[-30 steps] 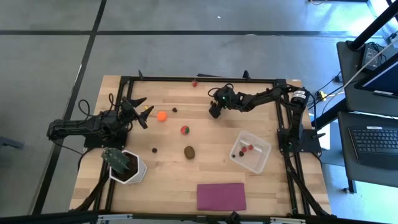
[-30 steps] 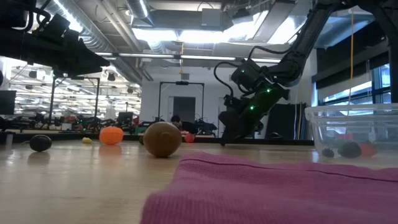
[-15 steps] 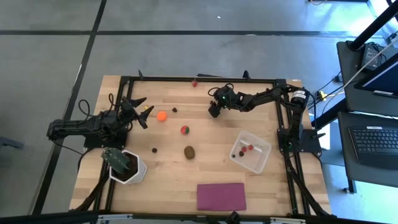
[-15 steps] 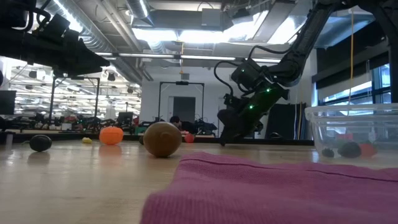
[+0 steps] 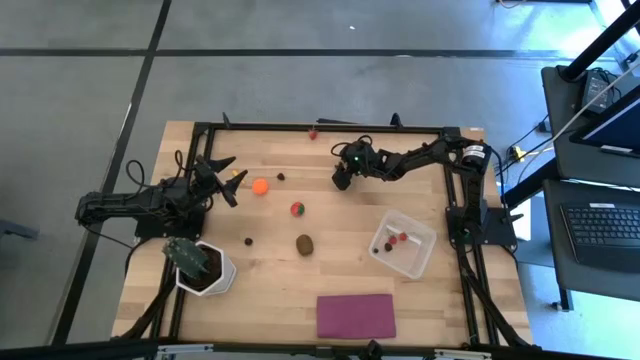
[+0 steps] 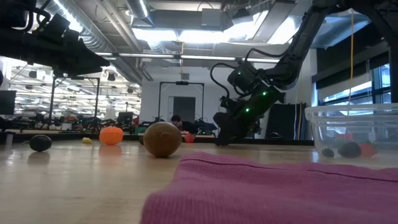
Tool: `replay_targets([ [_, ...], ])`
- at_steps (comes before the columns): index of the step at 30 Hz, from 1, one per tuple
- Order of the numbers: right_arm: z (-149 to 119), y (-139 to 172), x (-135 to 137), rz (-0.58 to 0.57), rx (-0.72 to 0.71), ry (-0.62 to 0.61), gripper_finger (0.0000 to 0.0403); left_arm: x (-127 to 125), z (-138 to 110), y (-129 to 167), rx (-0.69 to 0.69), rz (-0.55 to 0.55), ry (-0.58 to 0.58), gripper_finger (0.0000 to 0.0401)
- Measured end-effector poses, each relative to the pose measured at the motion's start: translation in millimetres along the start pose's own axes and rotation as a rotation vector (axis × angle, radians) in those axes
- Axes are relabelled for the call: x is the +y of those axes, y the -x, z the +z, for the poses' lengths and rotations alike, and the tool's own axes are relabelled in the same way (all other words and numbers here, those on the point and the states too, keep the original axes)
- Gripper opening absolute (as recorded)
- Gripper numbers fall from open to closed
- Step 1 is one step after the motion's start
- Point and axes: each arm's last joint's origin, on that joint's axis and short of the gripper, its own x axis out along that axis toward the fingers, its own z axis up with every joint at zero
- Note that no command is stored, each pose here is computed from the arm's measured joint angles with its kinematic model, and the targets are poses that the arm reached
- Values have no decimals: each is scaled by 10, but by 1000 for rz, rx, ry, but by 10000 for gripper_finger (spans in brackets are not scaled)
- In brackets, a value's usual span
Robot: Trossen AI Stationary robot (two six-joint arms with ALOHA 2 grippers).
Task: Pick and placing Produce into tupperware
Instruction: Put the blueberry into the transparent bin
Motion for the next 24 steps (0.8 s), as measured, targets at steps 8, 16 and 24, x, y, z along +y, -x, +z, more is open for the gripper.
replay_targets([
  [8, -5, -13, -9, -9, 7, -20, 163, 0, 1, 0, 0, 0, 0, 274],
  [16, -33, -12, -15, -17, 41, -22, 68, 0, 0, 0, 0, 0, -1, 274],
  [24, -28, 7, -19, -15, 46, -48, 50, 0, 0, 0, 0, 0, -1, 274],
])
